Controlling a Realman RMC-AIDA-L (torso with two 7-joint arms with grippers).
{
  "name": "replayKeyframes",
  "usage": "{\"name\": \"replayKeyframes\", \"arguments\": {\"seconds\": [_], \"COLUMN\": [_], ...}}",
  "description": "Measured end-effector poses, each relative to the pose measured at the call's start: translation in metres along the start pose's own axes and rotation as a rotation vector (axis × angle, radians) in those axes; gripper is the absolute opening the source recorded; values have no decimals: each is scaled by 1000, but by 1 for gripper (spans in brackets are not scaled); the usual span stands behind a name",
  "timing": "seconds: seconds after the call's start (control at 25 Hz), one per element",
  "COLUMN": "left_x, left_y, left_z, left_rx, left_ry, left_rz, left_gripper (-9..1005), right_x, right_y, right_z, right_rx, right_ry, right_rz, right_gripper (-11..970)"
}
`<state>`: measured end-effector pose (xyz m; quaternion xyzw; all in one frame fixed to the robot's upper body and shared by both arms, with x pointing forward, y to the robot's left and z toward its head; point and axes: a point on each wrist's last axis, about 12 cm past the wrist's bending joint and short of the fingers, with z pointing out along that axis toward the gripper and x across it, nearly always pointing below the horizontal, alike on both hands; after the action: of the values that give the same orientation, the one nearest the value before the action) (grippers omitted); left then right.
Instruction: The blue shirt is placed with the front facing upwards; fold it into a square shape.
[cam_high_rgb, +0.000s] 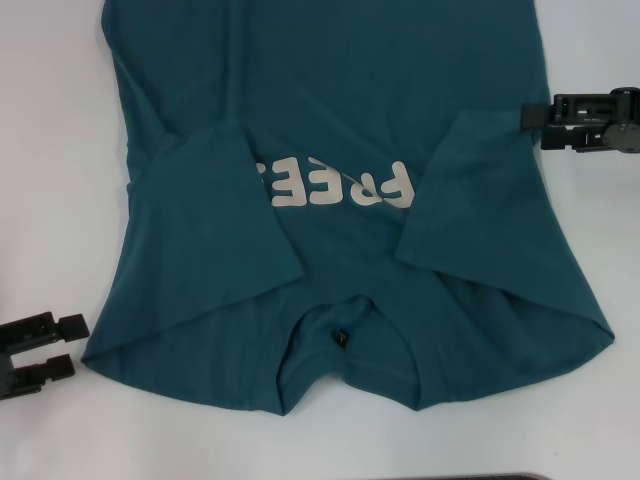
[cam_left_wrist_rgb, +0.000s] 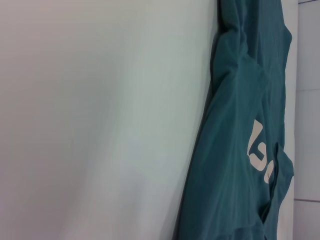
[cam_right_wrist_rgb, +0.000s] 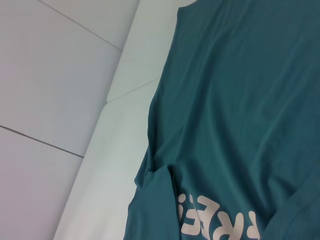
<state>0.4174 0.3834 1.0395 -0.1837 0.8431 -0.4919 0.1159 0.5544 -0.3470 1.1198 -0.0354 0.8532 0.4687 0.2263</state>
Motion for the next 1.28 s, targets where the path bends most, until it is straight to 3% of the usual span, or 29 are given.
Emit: {"name": "replayKeyframes", "arguments": {"seconds": [0.6, 1.28], "left_x": [-2, -9], "left_y": [0, -10], "left_z": [8, 24], "left_rx": [-17, -10], "left_ry": [-4, 40], "left_rz": [-44, -8], "left_gripper": [801, 799], "right_x": [1, 3], "right_y": [-2, -3], "right_z": [-3, -4], "right_rx": [2, 1], "right_ry": [-12, -16], "right_rz": [10, 14], "right_gripper": [922, 921]}}
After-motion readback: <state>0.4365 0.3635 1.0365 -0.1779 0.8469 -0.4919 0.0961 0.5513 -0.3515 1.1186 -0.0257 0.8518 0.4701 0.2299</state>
